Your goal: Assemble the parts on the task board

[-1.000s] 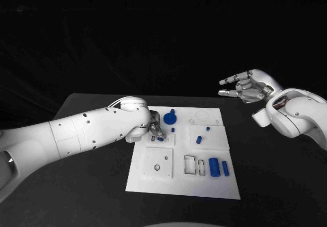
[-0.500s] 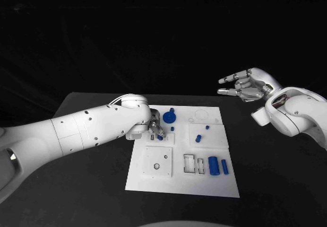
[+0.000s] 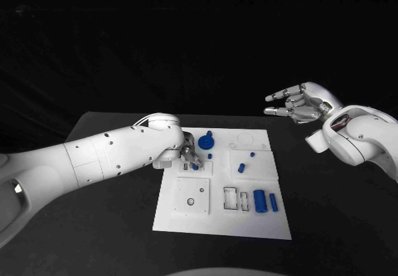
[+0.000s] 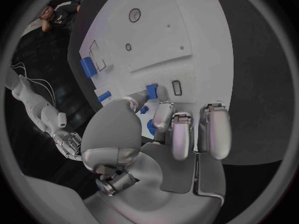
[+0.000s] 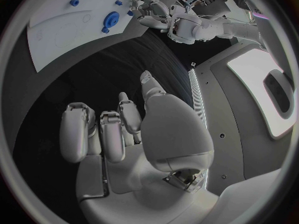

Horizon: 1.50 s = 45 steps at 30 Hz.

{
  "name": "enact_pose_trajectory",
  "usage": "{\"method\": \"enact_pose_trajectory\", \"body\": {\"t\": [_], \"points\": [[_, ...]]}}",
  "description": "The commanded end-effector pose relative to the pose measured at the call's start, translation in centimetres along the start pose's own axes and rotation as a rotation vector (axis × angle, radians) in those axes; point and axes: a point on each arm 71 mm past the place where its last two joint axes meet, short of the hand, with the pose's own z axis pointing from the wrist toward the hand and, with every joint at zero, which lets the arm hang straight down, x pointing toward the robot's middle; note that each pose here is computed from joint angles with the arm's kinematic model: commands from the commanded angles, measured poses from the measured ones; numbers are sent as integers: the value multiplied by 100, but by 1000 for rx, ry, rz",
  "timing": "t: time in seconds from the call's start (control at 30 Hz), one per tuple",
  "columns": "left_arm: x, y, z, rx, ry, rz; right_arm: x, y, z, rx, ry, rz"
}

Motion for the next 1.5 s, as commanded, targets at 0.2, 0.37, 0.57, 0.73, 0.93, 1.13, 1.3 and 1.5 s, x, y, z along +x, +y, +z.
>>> {"method": "enact_pose_trajectory", "body": {"t": [0.2,0.37,0.57,0.73,0.93,1.13,1.3,1.5], "points": [[130,14,47,-10,83,33,18,9,-5,-5,19,-2],[122,26,55,-14,80,29,18,9,-7,-4,19,-2],[110,44,66,-19,75,23,18,9,-8,-4,20,-2],[100,55,75,-23,70,17,20,10,-7,-3,22,-2],[98,50,77,-22,68,16,22,10,-6,-3,23,-2],[99,49,78,-22,71,17,22,8,-7,-2,24,-3],[100,53,79,-23,74,20,24,10,-8,-2,25,-2],[100,62,80,-25,77,21,26,10,-8,-1,27,-2]]}}
